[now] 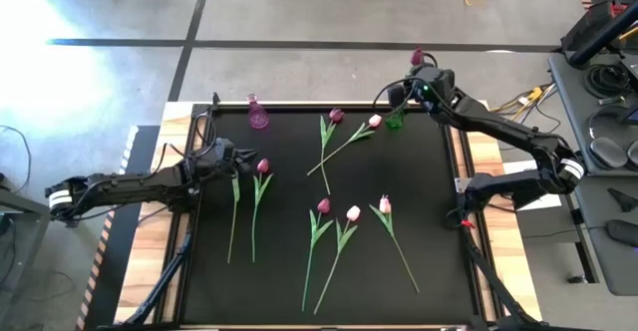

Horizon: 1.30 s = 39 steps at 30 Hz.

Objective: Sort flowers into vase by color
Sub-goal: Put the bottom right red flower into the purple vase

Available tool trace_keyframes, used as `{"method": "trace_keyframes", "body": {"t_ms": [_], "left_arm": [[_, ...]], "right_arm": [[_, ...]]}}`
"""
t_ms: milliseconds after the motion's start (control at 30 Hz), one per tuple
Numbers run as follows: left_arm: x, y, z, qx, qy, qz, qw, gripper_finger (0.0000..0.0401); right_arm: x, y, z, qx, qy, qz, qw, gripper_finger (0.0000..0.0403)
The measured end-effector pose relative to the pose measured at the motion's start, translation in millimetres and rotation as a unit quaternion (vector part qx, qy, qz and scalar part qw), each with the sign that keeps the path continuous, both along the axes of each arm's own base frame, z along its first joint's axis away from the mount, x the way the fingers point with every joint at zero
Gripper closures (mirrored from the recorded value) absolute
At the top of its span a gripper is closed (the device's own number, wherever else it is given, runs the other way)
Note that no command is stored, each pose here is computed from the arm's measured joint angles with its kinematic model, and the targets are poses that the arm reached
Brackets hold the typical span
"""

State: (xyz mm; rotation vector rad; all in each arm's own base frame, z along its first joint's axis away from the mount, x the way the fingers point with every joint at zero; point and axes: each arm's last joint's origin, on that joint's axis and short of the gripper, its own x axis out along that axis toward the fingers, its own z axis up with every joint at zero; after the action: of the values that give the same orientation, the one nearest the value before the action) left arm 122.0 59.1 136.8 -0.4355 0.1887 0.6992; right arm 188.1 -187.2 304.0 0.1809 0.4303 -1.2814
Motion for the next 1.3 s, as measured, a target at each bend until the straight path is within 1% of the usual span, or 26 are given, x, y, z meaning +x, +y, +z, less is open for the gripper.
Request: {"method": "trace_keyframes", "body": {"t_ms": [133, 267, 400, 533, 700, 800, 900, 1000, 1033, 1200, 1300], "left_arm": [[4, 2, 8, 0.005, -0.005, -0.001, 1.000, 0.0365], [11, 5, 21, 0.025, -0.001, -0.007, 1.000, 0.0365], [19, 8, 31, 0.028, 0.016, -0.011, 0.999, 0.0365], [28, 11, 36, 0.019, 0.029, -0.023, 0.999, 0.0365], [39, 15, 39, 0.008, 0.041, -0.037, 0.998, 0.0365], [43, 16, 39, 0.005, 0.048, -0.037, 0.998, 0.0365], [45, 17, 39, 0.003, 0.051, -0.037, 0.998, 0.0365], [45, 17, 39, 0.003, 0.051, -0.037, 0.998, 0.0365], [45, 17, 40, 0.003, 0.049, -0.036, 0.998, 0.0365], [43, 17, 44, 0.010, 0.035, -0.036, 0.999, 0.0365], [42, 16, 46, 0.011, 0.032, -0.036, 0.999, 0.0365]], "right_arm": [[0, 2, 16, 0.018, 0.005, 0.017, 1.000, 0.0260], [-1, 7, 33, 0.037, 0.019, 0.024, 0.999, 0.0237], [-4, 10, 42, 0.052, 0.036, 0.025, 0.998, 0.0230], [-8, 14, 45, 0.075, 0.044, 0.019, 0.996, 0.0235], [-8, 19, 50, 0.086, 0.058, 0.029, 0.994, 0.0256], [-8, 19, 56, 0.081, 0.056, 0.031, 0.995, 0.0280], [-8, 19, 60, 0.074, 0.058, 0.035, 0.995, 0.0321], [-8, 20, 68, 0.062, 0.059, 0.042, 0.995, 0.0374], [-9, 20, 71, 0.058, 0.060, 0.044, 0.996, 0.0383], [-10, 21, 90, 0.035, 0.044, 0.050, 0.997, 0.0392], [-12, 25, 99, 0.042, 0.022, 0.057, 0.997, 0.0391]]}}
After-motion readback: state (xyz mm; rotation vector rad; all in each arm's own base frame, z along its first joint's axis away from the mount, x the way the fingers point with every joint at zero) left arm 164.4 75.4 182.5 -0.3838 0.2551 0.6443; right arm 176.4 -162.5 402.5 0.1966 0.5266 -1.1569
